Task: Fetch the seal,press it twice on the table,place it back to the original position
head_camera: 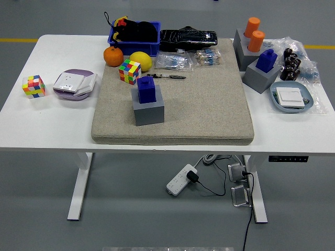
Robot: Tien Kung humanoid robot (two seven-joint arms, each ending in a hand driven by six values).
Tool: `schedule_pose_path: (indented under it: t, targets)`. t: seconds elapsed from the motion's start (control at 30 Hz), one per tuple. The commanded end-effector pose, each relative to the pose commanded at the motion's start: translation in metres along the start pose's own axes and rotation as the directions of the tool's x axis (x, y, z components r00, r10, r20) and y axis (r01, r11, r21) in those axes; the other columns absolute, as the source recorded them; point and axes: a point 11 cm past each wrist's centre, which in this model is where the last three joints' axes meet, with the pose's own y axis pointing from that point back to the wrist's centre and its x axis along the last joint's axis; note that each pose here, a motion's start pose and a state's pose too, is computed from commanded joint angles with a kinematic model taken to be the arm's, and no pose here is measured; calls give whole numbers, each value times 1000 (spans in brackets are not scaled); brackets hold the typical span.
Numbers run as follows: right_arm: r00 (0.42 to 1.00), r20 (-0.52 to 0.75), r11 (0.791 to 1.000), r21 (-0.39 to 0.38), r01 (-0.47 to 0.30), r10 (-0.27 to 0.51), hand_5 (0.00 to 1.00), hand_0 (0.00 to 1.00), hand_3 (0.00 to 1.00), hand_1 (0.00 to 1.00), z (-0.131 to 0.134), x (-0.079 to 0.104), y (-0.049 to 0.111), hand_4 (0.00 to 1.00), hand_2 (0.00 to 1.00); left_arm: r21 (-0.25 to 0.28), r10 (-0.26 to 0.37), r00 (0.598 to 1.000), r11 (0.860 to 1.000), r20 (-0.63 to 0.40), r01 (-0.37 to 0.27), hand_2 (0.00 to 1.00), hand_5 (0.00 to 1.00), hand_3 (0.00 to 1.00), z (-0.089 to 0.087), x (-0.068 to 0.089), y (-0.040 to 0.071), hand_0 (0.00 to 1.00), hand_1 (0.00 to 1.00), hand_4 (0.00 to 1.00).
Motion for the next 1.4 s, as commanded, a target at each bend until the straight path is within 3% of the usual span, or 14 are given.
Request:
schedule_pose_path:
  t: [0.3, 0.6, 1.4]
  targets:
    - [1000, 4, 1000, 7, 1, -1, 524, 852, 736, 783, -3, -1, 0, 772, 751, 16, 6, 1000, 1000, 4, -6, 808, 229, 807, -7, 3, 2, 841, 814, 783]
    - [1000, 15, 1000, 3, -6, 6, 522, 851, 734, 783, -1, 2, 0, 769, 751, -4, -17, 1000, 1000, 3, 17, 808, 230, 805, 1, -8, 1, 842, 814, 782]
    - [1000, 19, 1000, 9, -4, 4, 523, 851, 734, 780, -4, 1, 0, 768, 751, -12, -24, 1000, 1000, -5, 24, 805, 230, 805, 6, -12, 0, 843, 814, 779]
